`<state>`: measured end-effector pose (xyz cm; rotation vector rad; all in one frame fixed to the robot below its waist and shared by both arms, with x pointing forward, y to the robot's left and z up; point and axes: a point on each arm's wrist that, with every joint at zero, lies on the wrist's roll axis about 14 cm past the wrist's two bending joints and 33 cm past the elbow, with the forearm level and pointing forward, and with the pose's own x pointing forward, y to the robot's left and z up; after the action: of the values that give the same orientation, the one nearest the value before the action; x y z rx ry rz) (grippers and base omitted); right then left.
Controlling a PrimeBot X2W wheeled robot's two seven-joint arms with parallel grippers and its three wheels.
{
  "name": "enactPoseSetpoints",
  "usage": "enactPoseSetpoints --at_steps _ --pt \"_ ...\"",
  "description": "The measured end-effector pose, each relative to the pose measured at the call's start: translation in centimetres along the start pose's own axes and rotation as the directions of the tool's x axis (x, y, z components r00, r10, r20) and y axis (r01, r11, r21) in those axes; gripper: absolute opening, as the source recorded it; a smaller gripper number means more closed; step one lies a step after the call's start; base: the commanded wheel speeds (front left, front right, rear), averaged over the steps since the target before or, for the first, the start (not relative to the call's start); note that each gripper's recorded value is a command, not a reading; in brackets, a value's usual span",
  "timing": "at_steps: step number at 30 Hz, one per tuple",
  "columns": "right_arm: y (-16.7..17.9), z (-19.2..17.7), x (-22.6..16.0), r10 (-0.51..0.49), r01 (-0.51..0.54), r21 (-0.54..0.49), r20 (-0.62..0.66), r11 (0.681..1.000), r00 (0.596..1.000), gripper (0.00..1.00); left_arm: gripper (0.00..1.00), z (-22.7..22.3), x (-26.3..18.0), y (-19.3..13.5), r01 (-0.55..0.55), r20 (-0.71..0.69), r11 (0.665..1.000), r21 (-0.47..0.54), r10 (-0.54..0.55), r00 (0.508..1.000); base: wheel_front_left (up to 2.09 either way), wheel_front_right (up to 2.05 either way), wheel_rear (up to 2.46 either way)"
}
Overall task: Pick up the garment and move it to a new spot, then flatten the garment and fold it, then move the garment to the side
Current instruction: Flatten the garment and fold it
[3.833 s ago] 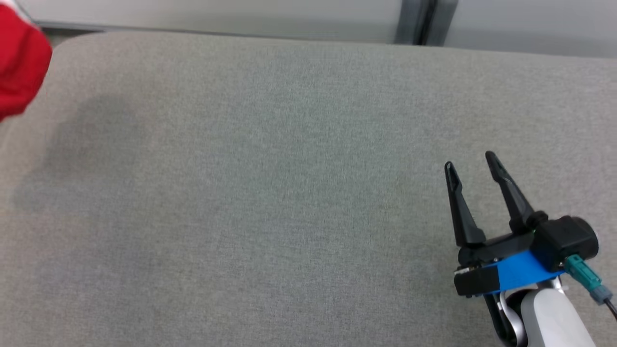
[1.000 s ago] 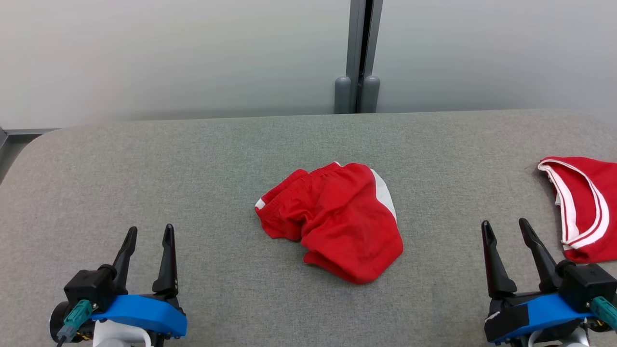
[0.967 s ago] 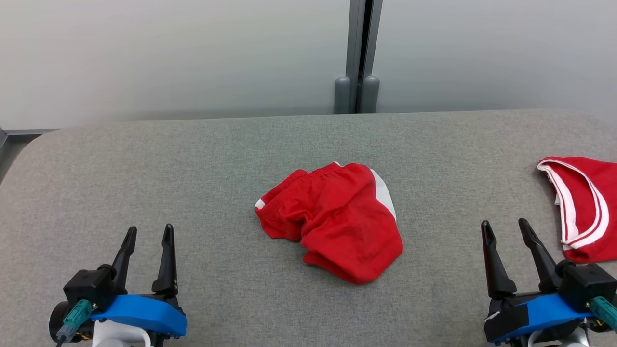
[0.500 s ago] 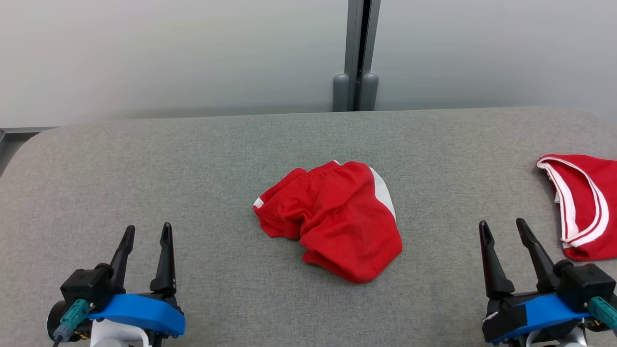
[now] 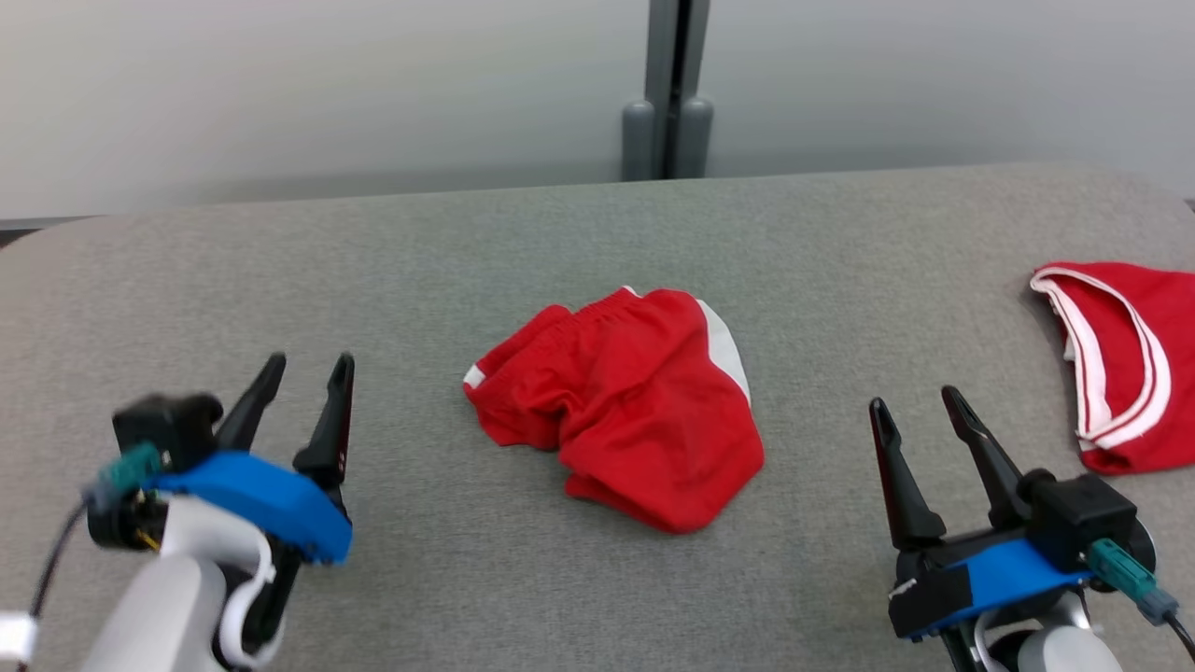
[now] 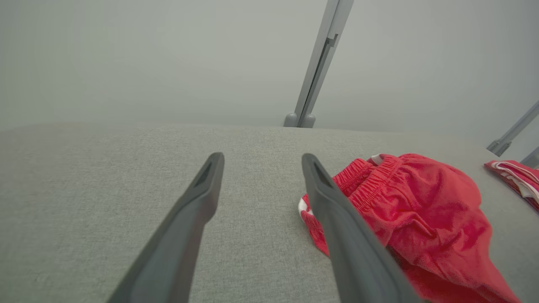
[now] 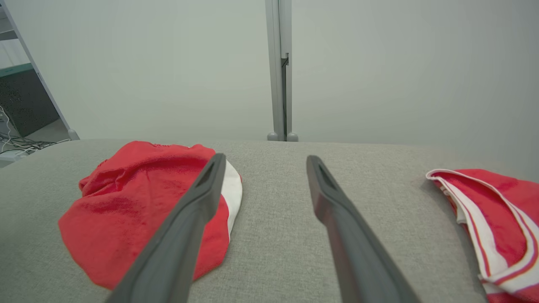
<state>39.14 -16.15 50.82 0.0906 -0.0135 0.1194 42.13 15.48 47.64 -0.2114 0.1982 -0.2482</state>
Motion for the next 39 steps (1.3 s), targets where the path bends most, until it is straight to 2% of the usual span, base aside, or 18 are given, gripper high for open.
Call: enactPoseSetpoints --at_steps 4,8,13,16,23,26,39 --pt "0.1 0.1 0.7 0.006 -0.006 -0.006 0.005 1.0 1.0 1.0 1.0 0.9 3.0 -1.7 0.1 -0.102 0.995 0.004 -0.099 0.99 0.0 0.0 0.0" --pt "-0.2 -0.2 0.8 -0.001 0.001 0.005 0.003 1.0 1.0 1.0 1.0 1.2 6.1 -4.0 0.189 -0.215 0.981 -0.051 -0.196 0.957 0.0 0.0 0.0" --pt "-0.8 -0.5 0.8 -0.014 0.014 0.012 0.008 1.0 1.0 1.0 1.0 -0.1 8.5 -7.5 0.302 -0.397 0.945 -0.122 -0.325 0.858 0.0 0.0 0.0" --pt "-1.2 -0.6 0.7 -0.025 0.024 0.014 0.01 1.0 1.0 1.0 1.0 -0.8 9.5 -9.0 0.348 -0.48 0.929 -0.122 -0.362 0.799 0.0 0.0 0.0" --pt "-2.5 -1.4 0.2 -0.064 0.064 0.031 -0.003 0.997 0.998 1.0 1.0 -2.6 11.9 -11.1 0.372 -0.587 0.917 -0.146 -0.383 0.714 0.0 0.0 0.0" --pt "-3.0 -1.8 0.1 -0.078 0.079 0.034 -0.014 0.996 0.997 1.0 1.0 -3.5 12.5 -12.1 0.37 -0.624 0.91 -0.189 -0.402 0.67 0.0 0.0 0.0" --pt "-4.9 -2.1 -0.5 -0.137 0.138 0.056 -0.023 0.989 0.99 1.0 1.0 -7.2 11.9 -14.3 0.325 -0.77 0.903 -0.281 -0.414 0.485 0.0 0.0 0.0"
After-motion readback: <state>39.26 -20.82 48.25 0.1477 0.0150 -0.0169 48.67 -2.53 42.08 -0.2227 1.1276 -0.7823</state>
